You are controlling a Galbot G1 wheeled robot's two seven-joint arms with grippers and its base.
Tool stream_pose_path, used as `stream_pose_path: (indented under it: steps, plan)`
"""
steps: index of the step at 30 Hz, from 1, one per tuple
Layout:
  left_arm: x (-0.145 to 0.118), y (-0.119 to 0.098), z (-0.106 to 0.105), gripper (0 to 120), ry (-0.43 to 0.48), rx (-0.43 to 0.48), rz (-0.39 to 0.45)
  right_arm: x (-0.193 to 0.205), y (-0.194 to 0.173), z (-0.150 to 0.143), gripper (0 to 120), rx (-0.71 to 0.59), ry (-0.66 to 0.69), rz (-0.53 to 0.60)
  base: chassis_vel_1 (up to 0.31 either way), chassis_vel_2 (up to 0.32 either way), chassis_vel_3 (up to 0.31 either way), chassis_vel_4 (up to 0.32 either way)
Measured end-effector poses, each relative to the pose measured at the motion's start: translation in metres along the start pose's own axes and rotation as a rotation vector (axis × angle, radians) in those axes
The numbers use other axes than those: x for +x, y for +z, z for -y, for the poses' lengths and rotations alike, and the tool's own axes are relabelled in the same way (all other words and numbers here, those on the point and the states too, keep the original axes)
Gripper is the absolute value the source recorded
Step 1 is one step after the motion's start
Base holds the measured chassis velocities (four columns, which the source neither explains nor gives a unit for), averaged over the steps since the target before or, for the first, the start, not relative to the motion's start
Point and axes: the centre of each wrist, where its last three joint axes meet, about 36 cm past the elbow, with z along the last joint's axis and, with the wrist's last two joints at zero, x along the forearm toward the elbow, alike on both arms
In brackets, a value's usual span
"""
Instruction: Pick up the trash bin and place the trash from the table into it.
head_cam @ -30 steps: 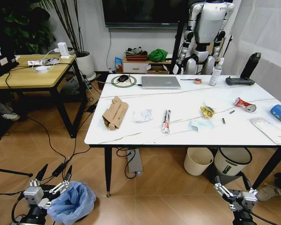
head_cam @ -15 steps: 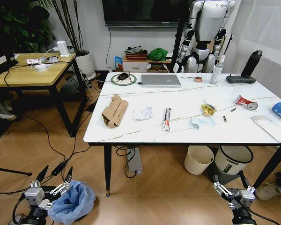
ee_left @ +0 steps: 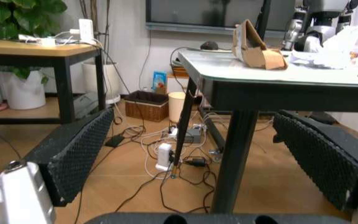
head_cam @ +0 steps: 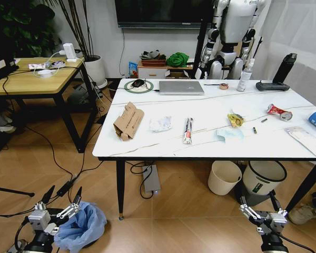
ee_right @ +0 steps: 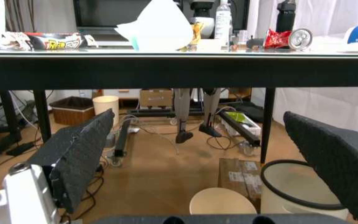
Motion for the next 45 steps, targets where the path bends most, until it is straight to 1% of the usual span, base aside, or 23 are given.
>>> stream_pose_path:
  steps: [10, 45]
  plan:
    - [0.001, 0.0, 0.0, 100, -0.001, 0.001, -0.006, 0.002, 0.004, -0.008, 100, -0.017, 0.005, -0.001, 0.0, 0.0, 0.0, 0.0]
    - [0.003, 0.002, -0.001, 100, -0.01, 0.005, -0.022, -0.003, 0.008, -0.013, 100, -0.029, 0.0, 0.0, 0.0, 0.0, 0.0, 0.0]
